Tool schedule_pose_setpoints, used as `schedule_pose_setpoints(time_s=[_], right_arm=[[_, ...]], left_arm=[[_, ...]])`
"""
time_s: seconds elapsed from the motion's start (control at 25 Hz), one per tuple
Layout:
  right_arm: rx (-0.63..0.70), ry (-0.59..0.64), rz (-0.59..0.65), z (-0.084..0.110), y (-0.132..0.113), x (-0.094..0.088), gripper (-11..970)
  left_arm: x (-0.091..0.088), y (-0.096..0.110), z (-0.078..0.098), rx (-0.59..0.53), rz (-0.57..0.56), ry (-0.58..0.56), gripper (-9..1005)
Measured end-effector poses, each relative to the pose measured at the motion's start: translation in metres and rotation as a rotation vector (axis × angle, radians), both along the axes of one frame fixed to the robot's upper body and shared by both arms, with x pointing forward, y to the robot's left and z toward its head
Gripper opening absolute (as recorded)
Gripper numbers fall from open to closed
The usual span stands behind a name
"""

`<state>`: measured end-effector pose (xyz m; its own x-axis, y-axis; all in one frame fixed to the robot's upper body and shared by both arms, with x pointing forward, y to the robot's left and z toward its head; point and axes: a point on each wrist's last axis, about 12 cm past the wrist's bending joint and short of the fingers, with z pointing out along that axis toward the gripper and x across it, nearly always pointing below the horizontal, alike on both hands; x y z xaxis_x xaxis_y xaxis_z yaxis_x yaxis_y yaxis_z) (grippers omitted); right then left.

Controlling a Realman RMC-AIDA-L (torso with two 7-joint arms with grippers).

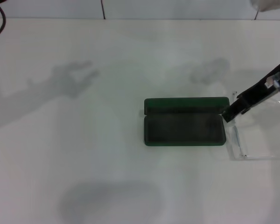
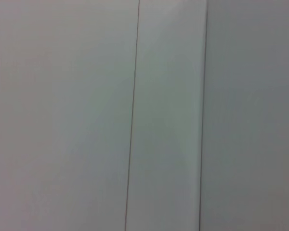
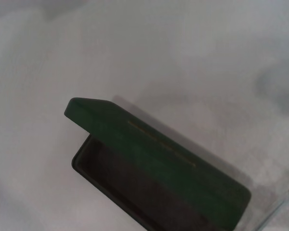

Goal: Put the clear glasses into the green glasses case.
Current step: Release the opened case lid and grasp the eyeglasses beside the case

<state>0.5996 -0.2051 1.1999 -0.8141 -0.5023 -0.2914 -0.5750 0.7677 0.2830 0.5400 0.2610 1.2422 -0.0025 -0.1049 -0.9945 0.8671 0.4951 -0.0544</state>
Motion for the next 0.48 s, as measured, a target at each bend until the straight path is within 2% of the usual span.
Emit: schedule_pose_setpoints(time_s=[0.24,0.48], right_arm=[[-0.049,0.066,-0.052,-0.018,0.007,0.006,507],[-0.051,0.077,-0.065,-0.022,0.009,0.005,491]], left_arm=[[-0.001,-0.001,0.0,0.0,-0.009,-0.002,366],[0.0,-0.001,0.001,-0.001,-0.01,-0.003,366]])
